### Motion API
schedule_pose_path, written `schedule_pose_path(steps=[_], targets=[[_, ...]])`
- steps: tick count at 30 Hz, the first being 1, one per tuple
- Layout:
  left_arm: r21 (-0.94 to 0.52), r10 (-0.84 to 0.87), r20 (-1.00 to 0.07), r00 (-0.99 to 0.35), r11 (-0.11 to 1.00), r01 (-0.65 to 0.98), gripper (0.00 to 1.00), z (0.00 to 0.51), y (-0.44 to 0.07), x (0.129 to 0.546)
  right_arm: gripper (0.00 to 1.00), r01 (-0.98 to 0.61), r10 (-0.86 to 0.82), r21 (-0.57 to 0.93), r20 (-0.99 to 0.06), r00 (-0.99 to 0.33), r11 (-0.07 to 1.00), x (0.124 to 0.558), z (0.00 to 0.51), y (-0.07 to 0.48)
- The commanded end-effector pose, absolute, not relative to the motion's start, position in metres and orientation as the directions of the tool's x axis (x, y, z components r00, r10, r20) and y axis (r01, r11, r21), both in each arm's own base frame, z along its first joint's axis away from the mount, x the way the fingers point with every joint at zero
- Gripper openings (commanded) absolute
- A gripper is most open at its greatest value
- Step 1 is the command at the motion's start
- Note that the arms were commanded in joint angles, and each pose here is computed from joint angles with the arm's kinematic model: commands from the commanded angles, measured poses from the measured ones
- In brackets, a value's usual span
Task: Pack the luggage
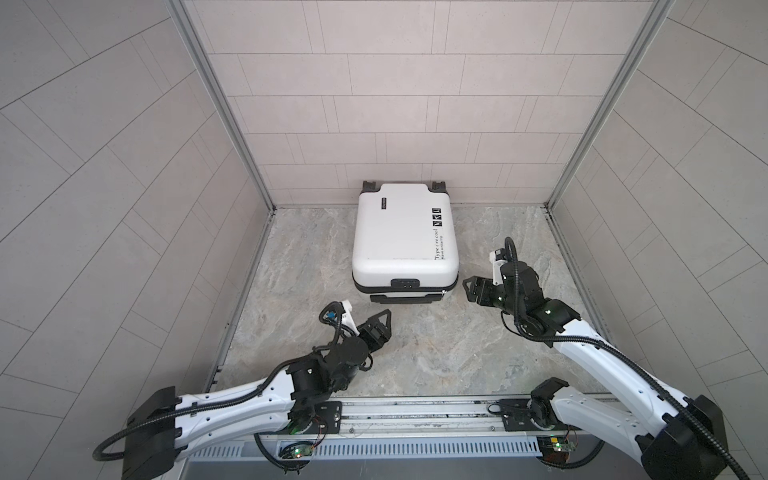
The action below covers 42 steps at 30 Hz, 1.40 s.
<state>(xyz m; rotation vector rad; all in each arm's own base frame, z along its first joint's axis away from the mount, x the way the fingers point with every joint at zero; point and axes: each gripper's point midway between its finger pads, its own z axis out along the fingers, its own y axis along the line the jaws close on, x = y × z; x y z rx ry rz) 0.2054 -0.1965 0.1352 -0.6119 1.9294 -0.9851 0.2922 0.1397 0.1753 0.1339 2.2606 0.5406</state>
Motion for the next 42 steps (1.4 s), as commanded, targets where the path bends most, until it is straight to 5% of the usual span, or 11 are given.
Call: schedule_pose_path(steps=[1, 23, 26, 42], targets=[[-0.925, -0.861, -0.304, -0.407, 0.369, -0.089, 0.74, 0.140, -0.197, 0.217, 0.78, -0.082, 0.288, 0.444, -0.700, -0.653, 0.892, 0.293, 0.180, 0.152], [-0.975, -0.943, -0.112, -0.314, 0.165, -0.149, 0.61, 0.079, -0.229, 0.242, 0.80, -0.178, 0.223, 0.386, -0.787, -0.576, 0.905, 0.287, 0.167, 0.176], [-0.970, -0.937, -0.156, -0.314, 0.205, -0.131, 0.61, 0.080, -0.234, 0.245, 0.80, -0.179, 0.222, 0.385, -0.788, -0.574, 0.905, 0.284, 0.166, 0.175], [-0.986, -0.915, 0.002, -0.402, 0.065, -0.152, 0.55, 0.099, -0.241, 0.276, 0.75, -0.153, 0.247, 0.389, -0.795, -0.554, 0.909, 0.281, 0.168, 0.165]])
